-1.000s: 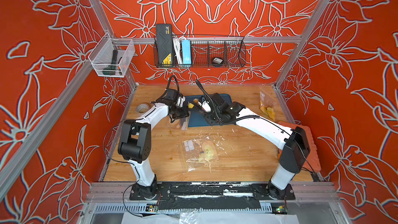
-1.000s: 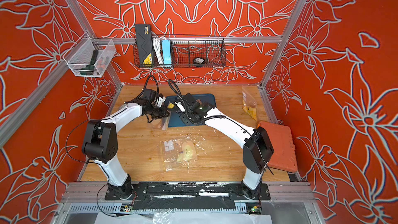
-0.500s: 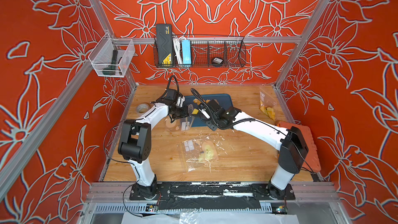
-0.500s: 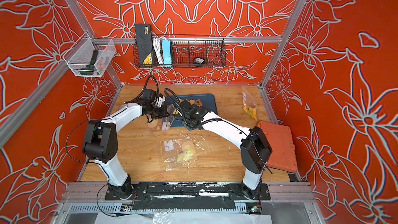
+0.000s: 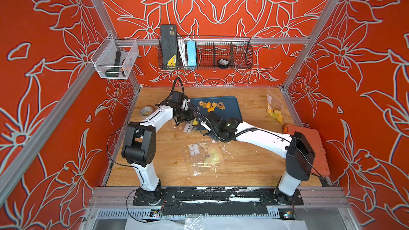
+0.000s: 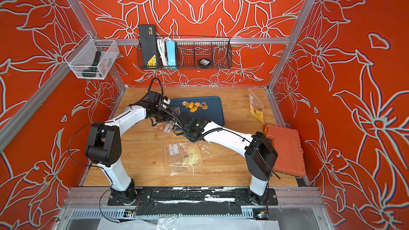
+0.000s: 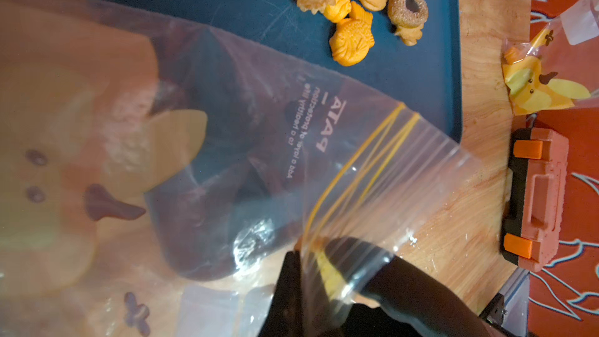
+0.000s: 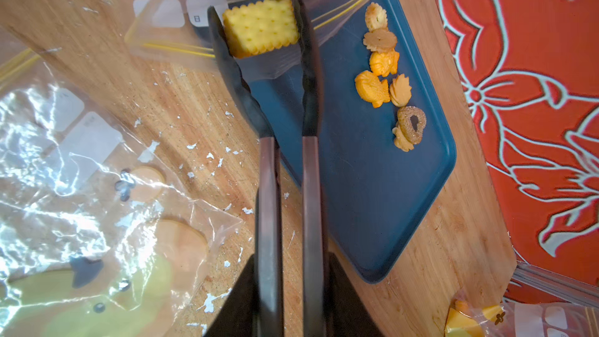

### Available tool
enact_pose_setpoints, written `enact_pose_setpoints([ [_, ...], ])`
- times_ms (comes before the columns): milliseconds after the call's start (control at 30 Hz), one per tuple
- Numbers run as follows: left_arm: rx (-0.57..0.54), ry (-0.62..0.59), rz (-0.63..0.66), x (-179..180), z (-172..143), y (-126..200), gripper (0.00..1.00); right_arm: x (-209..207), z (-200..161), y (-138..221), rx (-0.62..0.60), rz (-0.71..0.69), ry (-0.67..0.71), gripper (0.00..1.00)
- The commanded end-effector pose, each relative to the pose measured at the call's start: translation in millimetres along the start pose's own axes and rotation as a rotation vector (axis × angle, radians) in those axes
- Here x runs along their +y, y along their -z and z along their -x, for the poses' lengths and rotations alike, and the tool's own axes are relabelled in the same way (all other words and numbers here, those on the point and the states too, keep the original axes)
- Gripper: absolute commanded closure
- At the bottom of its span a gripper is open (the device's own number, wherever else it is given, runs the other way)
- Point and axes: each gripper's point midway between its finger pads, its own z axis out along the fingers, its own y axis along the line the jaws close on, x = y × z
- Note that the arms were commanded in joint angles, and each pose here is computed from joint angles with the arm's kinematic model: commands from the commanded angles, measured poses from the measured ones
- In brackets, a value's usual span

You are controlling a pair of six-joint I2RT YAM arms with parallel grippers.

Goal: Put the cookies into a resealable bag to prevent moisture
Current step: Place the cookie in the ziploc bag.

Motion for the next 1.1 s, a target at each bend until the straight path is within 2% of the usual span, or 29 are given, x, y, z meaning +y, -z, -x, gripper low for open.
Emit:
enact_pose_setpoints([
  [0, 0.005, -0.032, -0.027, -8, 1, 2, 1.00, -12, 17, 1, -0.035, -0.043, -0.010, 0.67],
  [300, -0.023, -0.048, -0.039, -15, 11, 10, 1.00, -16, 27, -18, -0.027, 0.016, -0.077, 0.68],
  [700, -0.051, 0.004, -0.036, -8, 54, 13, 1.00, -51, 18, -49, 0.019, 0.028, -0.179, 0.70],
  [1067, -0.032, 0.012, -0.043, -2, 51, 1, 1.00, -46, 55, -48, -0.075, 0.161, -0.190, 0.66],
])
